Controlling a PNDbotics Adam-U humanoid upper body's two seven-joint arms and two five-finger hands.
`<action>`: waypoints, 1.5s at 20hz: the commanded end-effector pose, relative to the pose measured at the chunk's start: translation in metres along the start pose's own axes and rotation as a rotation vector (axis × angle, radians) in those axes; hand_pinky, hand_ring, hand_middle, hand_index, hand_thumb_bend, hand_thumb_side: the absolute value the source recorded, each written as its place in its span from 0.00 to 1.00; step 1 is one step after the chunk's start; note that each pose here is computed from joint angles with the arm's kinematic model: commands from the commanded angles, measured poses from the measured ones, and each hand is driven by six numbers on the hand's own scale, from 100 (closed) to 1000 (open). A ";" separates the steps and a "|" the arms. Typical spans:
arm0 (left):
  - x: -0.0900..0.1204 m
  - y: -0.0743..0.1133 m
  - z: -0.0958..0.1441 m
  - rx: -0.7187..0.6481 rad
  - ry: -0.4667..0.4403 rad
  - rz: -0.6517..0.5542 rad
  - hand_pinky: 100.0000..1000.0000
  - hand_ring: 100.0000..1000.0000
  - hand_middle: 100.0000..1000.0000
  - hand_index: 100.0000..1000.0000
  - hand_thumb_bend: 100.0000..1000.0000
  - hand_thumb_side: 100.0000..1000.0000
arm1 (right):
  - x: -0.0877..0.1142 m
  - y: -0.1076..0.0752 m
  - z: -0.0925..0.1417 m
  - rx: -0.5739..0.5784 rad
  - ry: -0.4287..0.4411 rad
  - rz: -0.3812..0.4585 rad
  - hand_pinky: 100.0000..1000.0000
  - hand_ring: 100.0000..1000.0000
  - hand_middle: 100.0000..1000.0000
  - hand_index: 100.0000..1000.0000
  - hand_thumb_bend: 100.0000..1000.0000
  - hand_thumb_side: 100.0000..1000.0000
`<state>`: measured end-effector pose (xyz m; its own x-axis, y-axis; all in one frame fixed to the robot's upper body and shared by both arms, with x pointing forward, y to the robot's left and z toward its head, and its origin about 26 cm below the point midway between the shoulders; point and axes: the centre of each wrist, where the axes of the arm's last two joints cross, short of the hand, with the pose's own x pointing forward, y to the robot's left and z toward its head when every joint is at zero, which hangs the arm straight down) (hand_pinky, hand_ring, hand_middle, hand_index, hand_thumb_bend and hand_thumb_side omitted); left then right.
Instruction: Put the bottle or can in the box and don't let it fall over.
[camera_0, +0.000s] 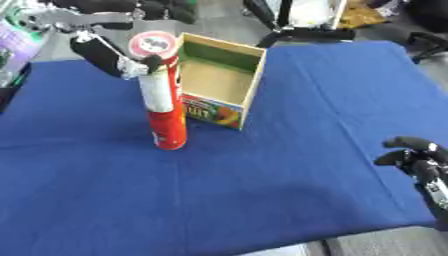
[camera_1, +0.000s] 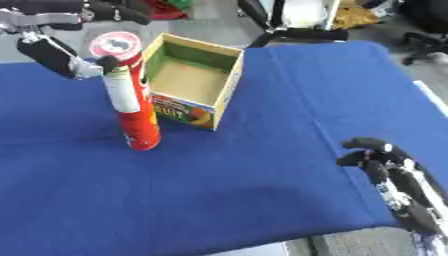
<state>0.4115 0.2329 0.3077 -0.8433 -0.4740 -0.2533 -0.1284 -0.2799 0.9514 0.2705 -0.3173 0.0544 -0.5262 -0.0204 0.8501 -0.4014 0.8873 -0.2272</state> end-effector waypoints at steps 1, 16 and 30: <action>-0.008 0.004 0.005 -0.012 0.023 -0.017 1.00 0.95 0.95 1.00 0.00 0.23 | 0.005 -0.005 -0.002 0.018 -0.005 0.023 0.70 0.63 0.72 0.80 0.00 0.44; -0.017 -0.007 0.006 -0.127 0.033 -0.012 1.00 0.94 0.95 1.00 0.00 0.34 | 0.005 -0.005 -0.002 0.017 -0.004 0.024 0.70 0.63 0.72 0.80 0.00 0.44; -0.022 -0.015 0.003 -0.138 -0.011 0.099 0.97 0.92 0.91 1.00 0.00 0.60 | 0.004 -0.004 -0.002 0.019 -0.003 0.021 0.70 0.63 0.72 0.80 0.00 0.44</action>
<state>0.4317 0.2470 0.2876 -0.8218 -0.5571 -0.1193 0.0393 -0.2643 0.9636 0.2704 -0.3173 0.0542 -0.5252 -0.0204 0.8507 -0.4027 0.8867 -0.2273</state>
